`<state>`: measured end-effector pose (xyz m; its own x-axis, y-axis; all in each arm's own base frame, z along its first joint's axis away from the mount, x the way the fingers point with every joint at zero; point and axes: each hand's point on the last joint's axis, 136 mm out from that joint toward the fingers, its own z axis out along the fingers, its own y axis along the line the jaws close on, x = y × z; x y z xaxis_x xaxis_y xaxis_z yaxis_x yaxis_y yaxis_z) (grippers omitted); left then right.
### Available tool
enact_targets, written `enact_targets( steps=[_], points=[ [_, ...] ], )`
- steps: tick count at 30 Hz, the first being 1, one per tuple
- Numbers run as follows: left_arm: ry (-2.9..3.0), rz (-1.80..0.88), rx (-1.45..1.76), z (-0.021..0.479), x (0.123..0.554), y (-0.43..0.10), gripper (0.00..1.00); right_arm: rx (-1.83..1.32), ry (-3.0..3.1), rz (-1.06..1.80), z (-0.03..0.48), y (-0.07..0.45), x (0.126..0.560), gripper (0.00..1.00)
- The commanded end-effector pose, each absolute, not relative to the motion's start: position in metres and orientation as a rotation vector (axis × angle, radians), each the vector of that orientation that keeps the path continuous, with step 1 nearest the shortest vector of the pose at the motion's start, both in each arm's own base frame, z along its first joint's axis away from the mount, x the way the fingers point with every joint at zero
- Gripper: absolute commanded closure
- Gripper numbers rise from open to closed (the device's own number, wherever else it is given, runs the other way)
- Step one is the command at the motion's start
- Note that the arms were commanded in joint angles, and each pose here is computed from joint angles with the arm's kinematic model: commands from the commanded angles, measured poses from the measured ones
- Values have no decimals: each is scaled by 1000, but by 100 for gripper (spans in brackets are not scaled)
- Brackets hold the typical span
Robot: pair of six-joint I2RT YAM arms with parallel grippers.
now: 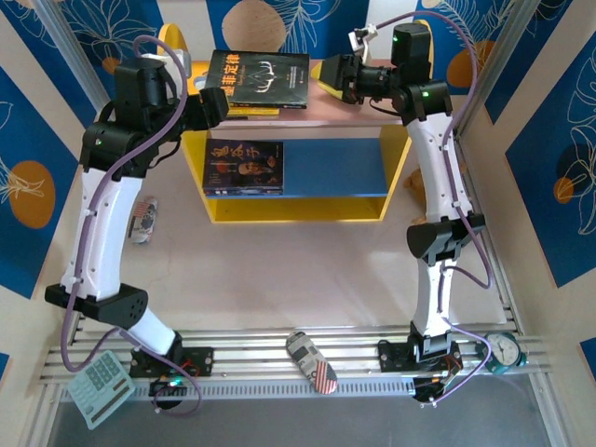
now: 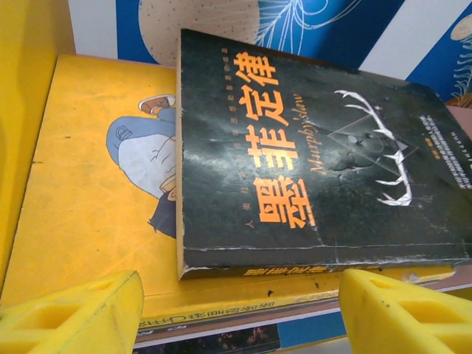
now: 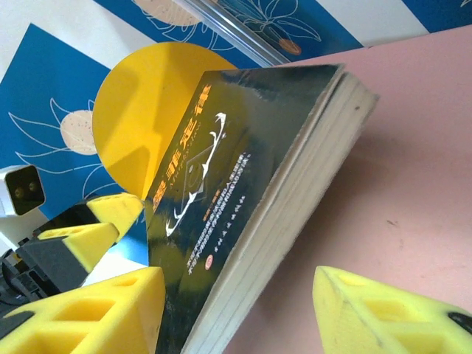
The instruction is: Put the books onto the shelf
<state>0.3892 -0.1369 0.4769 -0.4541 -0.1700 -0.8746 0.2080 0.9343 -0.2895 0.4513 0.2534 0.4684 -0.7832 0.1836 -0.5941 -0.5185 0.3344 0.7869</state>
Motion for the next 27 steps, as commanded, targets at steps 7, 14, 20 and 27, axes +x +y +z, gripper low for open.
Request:
enact_targets(
  steps=[7, 14, 20, 27],
  points=[
    [2015, -409, 4, 471, 397, -129, 29, -375, 1969, 1491, 483, 267, 425, 44],
    [2005, -436, 12, 470, 407, -135, 29, -389, 1966, 1478, 487, 267, 418, 45],
    [1993, -456, 22, 470, 411, -139, 29, -398, 1959, 1476, 490, 268, 414, 45],
    [1970, -449, 18, 475, 412, -137, 29, -404, 1952, 1475, 494, 268, 411, 44]
  ],
)
